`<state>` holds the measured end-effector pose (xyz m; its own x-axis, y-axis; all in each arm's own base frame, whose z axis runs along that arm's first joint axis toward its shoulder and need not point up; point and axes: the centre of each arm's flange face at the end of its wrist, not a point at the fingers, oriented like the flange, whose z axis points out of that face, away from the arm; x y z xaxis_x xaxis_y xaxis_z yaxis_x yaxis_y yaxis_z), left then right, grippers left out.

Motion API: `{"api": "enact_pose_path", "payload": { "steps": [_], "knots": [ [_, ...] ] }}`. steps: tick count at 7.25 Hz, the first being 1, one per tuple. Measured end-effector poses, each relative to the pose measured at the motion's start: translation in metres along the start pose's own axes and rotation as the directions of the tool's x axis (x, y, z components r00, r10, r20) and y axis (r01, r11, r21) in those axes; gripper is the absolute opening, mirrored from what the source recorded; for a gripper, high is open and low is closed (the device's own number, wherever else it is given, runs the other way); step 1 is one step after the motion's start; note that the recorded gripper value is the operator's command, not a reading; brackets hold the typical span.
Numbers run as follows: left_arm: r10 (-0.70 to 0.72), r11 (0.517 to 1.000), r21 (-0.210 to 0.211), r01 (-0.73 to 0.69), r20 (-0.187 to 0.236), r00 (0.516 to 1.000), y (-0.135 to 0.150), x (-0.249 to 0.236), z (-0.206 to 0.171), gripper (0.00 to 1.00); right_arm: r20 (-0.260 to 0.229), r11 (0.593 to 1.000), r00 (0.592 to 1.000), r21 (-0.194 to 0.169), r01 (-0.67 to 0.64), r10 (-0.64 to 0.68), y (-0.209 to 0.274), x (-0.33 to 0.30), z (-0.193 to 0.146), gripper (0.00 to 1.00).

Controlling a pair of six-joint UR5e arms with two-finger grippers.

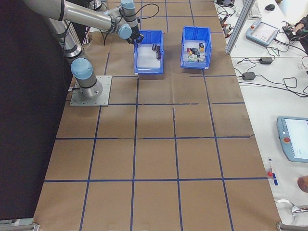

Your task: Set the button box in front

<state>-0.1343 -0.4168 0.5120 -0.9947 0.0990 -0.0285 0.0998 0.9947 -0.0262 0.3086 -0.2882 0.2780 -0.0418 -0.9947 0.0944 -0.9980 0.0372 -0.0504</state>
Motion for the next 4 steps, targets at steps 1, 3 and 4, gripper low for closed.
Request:
{"api": "enact_pose_path", "payload": {
  "steps": [1, 3, 4],
  "knots": [
    [-0.001, 1.0, 0.0, 0.001, 0.001, 1.0, 0.001, 0.0, 0.0, 1.0, -0.006, 1.0, 1.0, 0.002, -0.005, 0.005, 0.0, 0.001, -0.003, 1.0],
    [-0.005, 1.0, -0.002, 0.005, 0.003, 1.0, 0.003, 0.0, -0.002, 1.0, -0.017, 1.0, 1.0, 0.003, -0.01, 0.01, 0.0, 0.004, -0.008, 1.0],
    [-0.006, 1.0, -0.004, 0.006, 0.007, 1.0, 0.004, 0.0, -0.002, 1.0, -0.022, 1.0, 1.0, 0.004, -0.018, 0.018, 0.001, 0.008, -0.016, 1.0]
  ]
}}
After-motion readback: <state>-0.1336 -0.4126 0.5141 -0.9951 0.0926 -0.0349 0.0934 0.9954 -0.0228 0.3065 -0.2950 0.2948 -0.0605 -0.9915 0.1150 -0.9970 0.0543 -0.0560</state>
